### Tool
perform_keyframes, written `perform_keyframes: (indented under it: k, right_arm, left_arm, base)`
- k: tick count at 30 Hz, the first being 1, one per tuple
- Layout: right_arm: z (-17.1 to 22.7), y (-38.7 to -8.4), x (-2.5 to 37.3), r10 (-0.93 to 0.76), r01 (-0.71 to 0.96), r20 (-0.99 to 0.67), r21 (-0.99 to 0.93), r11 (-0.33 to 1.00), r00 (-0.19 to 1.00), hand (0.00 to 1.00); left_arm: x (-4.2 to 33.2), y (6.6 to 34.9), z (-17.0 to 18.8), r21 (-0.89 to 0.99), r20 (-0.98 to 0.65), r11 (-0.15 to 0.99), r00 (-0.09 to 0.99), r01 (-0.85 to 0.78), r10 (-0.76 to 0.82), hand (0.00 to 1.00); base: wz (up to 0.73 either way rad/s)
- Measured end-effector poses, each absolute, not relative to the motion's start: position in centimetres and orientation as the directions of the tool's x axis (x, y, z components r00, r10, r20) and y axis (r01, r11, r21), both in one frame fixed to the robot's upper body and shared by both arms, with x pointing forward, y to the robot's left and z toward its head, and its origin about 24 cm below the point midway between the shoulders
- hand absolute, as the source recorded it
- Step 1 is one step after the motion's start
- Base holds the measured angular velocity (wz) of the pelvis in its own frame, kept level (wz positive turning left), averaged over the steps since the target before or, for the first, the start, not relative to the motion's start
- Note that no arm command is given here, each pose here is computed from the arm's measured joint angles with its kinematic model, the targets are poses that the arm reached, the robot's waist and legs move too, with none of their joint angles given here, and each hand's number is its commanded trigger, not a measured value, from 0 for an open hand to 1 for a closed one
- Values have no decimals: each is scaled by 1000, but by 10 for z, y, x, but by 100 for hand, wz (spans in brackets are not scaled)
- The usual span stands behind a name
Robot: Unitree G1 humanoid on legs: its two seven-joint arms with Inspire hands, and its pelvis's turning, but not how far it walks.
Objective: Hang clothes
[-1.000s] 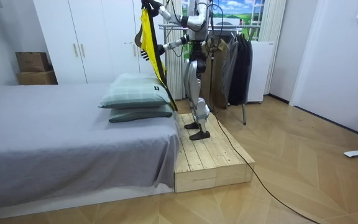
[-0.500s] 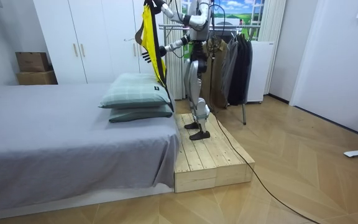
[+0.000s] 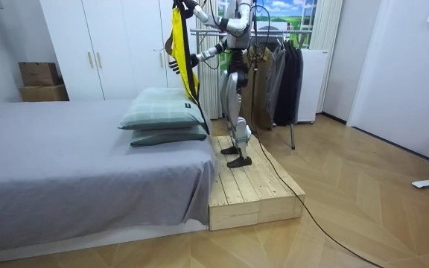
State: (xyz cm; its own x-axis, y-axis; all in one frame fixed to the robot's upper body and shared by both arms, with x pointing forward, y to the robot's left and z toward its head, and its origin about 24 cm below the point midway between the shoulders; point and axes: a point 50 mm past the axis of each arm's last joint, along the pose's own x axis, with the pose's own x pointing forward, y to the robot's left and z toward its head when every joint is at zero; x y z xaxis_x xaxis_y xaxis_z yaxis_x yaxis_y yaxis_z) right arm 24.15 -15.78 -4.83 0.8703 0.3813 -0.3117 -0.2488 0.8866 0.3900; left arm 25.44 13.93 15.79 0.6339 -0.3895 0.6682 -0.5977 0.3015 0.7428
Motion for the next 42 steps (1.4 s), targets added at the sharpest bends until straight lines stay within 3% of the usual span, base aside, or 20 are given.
perform_keyframes:
  k: [13,17,42]
  right_arm:
    - [-51,-152,241,425,-277,-310,422,863,851,0]
    - [-50,-147,241,440,-283,-298,449,848,847,0]
    - [-53,-136,244,416,-123,-234,731,671,879,0]
  left_arm:
    - [254,133,159,753,658,316,647,-577,-385,100]
    - [253,130,158,755,651,261,643,-602,-403,100]
    - [253,107,155,767,632,271,614,-581,-473,100]
  base:
    - [0]
    - [2]
    - [0]
